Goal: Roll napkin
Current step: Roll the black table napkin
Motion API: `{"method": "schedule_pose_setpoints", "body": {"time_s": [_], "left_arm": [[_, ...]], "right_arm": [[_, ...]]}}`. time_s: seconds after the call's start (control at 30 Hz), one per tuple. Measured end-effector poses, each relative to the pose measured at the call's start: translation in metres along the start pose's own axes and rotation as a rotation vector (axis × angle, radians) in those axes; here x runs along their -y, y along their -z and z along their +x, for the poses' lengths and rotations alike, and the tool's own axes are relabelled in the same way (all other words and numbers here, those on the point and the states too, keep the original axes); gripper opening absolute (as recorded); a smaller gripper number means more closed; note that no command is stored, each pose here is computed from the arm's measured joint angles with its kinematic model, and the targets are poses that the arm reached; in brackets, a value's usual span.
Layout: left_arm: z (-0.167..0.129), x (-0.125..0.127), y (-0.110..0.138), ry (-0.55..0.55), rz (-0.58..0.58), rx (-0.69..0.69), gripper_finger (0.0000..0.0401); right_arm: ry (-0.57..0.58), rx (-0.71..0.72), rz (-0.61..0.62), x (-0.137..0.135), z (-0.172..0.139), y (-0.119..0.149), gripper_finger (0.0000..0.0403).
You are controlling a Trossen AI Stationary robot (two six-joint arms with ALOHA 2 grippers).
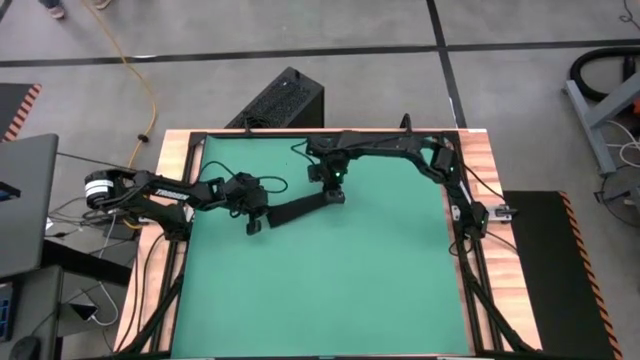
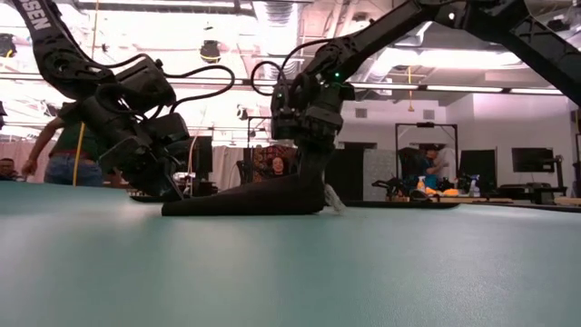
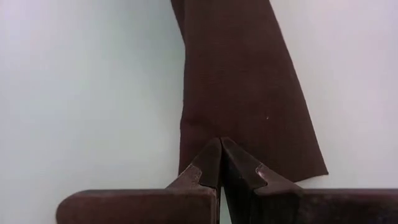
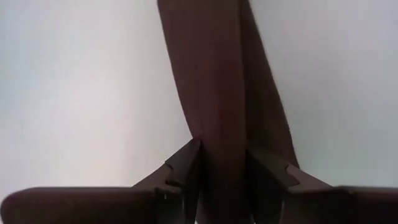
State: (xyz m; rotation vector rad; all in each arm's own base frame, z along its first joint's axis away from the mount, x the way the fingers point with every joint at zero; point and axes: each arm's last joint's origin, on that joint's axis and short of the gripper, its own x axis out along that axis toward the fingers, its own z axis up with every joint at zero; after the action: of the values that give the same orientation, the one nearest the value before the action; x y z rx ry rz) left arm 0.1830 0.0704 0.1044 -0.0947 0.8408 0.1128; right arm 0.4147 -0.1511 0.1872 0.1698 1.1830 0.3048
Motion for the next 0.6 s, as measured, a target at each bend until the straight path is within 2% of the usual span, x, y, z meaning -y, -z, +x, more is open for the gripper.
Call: {"method": "schedule_pose_setpoints", "body": {"time_s": [0.37, 0.6], "left_arm": [[0.0, 0.0, 0.001, -0.012, -0.004, -0.01, 0.0], [0.0, 0.0, 0.002, -0.019, -0.002, -0.015, 0.0]], "right_arm": [[0.035, 0.045, 0.003, 0.026, -0.015, 0.009, 0.0132], [0.074, 0.115, -0.009, 0.038, -0.041, 0.013, 0.0131]]}}
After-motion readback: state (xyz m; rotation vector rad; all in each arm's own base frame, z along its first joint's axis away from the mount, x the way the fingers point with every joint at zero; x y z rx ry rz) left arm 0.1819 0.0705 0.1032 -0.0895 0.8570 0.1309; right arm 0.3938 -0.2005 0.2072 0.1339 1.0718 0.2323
